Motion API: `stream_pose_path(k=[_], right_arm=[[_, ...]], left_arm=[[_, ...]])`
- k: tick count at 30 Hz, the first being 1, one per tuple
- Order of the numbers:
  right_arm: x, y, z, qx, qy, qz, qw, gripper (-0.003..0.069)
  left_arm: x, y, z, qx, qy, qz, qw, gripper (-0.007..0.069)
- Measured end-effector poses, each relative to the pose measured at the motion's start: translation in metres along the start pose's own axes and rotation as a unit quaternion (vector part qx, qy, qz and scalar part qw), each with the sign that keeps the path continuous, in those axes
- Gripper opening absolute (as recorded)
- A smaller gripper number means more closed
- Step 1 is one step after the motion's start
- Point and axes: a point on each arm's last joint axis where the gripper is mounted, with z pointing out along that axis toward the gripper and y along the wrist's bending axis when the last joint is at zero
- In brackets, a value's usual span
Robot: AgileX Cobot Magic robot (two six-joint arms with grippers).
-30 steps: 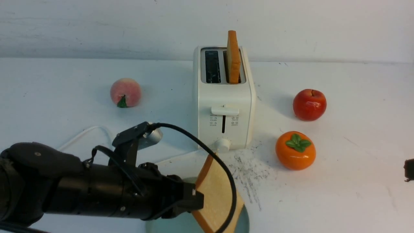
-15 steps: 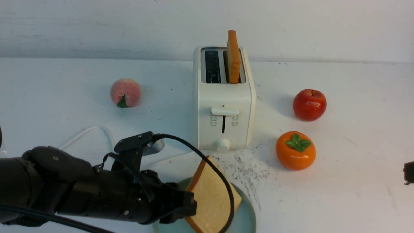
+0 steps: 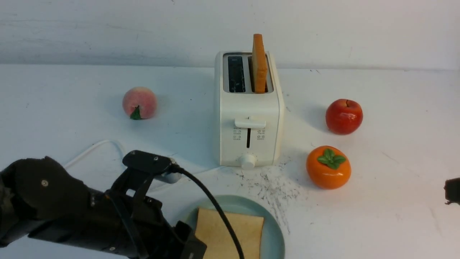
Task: Take toasted bread from bread machine on white table place on plate.
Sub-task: 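Place the slice of bread on the plate with the left gripper, then grasp the toast slice in the toaster and pull it up out of the slot with the right gripper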
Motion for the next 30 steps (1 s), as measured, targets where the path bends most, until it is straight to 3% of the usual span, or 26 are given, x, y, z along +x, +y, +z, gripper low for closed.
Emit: stream_pose_path(k=[6, 8, 9, 11, 12, 13, 14, 23, 28, 30], right_arm=[[-0.006, 0.0, 0.0, 0.003, -0.015, -0.012, 1.0, 0.0139], [-0.014, 0.001, 0.0, 0.003, -0.02, -0.017, 1.0, 0.0139], [-0.024, 0.002, 0.0, 0.002, -0.023, -0.019, 1.0, 0.0139], [-0.038, 0.003, 0.004, -0.003, -0.025, -0.018, 1.0, 0.0139], [-0.041, 0.004, 0.005, -0.003, -0.025, -0.018, 1.0, 0.0139], [-0.051, 0.005, 0.011, -0.009, -0.023, -0.019, 1.0, 0.0139], [-0.058, 0.006, 0.018, -0.013, -0.015, -0.021, 1.0, 0.0139], [-0.115, 0.056, 0.108, -0.076, 0.005, -0.088, 0.993, 0.0155], [-0.145, 0.072, 0.158, -0.082, -0.009, -0.084, 0.993, 0.0242], [-0.164, 0.078, 0.184, -0.087, -0.022, -0.08, 0.993, 0.0324]], left_arm=[[0.0, -0.003, -0.027, -0.033, -0.027, -0.033, 0.999, 0.0456], [0.0, -0.004, -0.039, -0.041, -0.046, -0.068, 0.996, 0.0372], [0.001, -0.005, -0.048, -0.049, -0.061, -0.089, 0.993, 0.026], [0.002, -0.006, -0.061, -0.062, -0.082, -0.107, 0.989, 0.0108], [0.002, -0.006, -0.063, -0.067, -0.083, -0.103, 0.989, 0.0092], [0.003, -0.006, -0.074, -0.077, -0.103, -0.111, 0.986, 0.0011], [0.004, -0.006, -0.08, -0.086, -0.115, -0.111, 0.983, -0.0014], [0.025, -0.005, -0.144, -0.152, -0.227, -0.18, 0.945, -0.0014], [0.036, 0.001, -0.157, -0.191, -0.235, -0.21, 0.93, -0.0014], [0.04, 0.002, -0.16, -0.204, -0.227, -0.22, 0.927, -0.0014]])
